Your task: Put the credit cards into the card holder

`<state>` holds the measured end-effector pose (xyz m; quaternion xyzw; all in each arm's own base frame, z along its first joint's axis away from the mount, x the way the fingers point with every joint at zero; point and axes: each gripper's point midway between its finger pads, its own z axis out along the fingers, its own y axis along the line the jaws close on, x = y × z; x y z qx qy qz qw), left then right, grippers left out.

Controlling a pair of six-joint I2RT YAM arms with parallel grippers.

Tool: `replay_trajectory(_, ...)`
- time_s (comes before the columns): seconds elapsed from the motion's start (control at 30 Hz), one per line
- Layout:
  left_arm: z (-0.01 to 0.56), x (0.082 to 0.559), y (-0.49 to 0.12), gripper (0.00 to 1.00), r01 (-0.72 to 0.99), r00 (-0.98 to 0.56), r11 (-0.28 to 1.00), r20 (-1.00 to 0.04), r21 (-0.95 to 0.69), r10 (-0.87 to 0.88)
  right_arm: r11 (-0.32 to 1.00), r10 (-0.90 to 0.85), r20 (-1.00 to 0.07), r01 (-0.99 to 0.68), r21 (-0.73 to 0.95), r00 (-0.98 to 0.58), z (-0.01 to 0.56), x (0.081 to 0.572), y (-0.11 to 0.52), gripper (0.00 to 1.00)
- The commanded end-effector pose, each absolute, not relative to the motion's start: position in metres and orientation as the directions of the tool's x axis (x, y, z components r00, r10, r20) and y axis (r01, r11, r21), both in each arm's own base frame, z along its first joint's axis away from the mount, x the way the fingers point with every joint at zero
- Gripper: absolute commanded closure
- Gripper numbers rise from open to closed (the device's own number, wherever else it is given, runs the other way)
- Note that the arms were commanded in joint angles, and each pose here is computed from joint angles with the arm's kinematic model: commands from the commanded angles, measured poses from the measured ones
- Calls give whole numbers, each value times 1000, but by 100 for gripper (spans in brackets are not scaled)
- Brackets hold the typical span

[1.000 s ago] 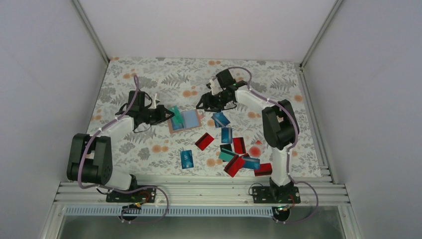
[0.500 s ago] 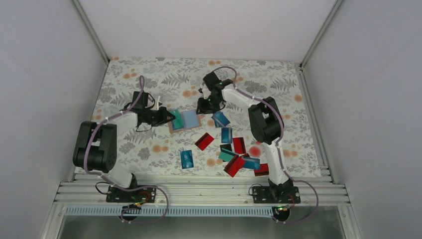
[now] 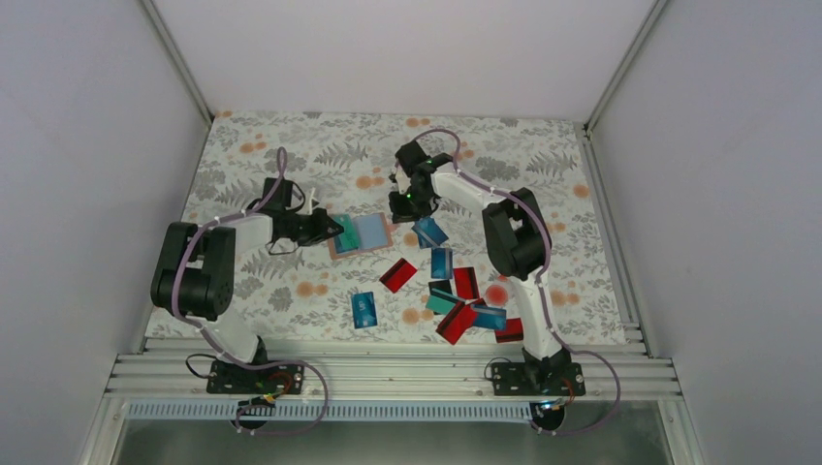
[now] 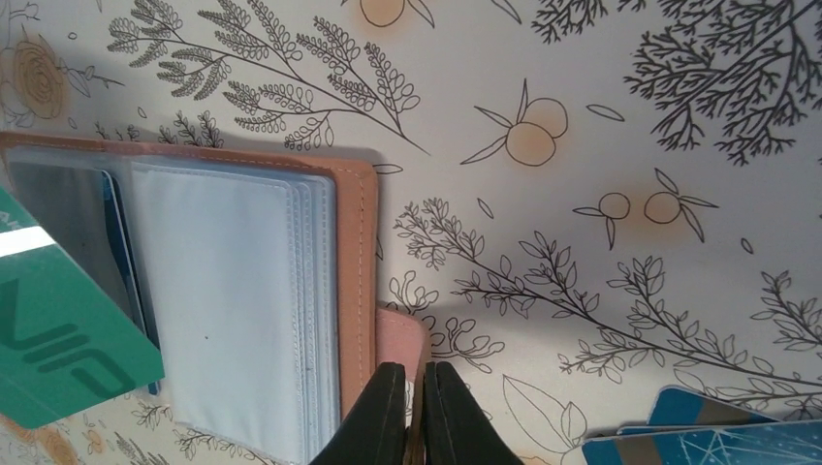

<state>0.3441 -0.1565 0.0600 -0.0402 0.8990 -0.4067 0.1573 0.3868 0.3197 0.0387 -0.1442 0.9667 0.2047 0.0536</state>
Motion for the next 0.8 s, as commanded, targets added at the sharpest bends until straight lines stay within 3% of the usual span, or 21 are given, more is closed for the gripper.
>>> replay_trajectory(0.0,66,358,-159,97,93,-936,642,-287,-761,-205,877,-272,-139,-305,372,-952,29,381,319,96)
replay_trajectory(0.77,51,351,-171,98,17,-953,533,-175,-846,-247,874,-280,-81,-289,391,-957,14,365,314,96)
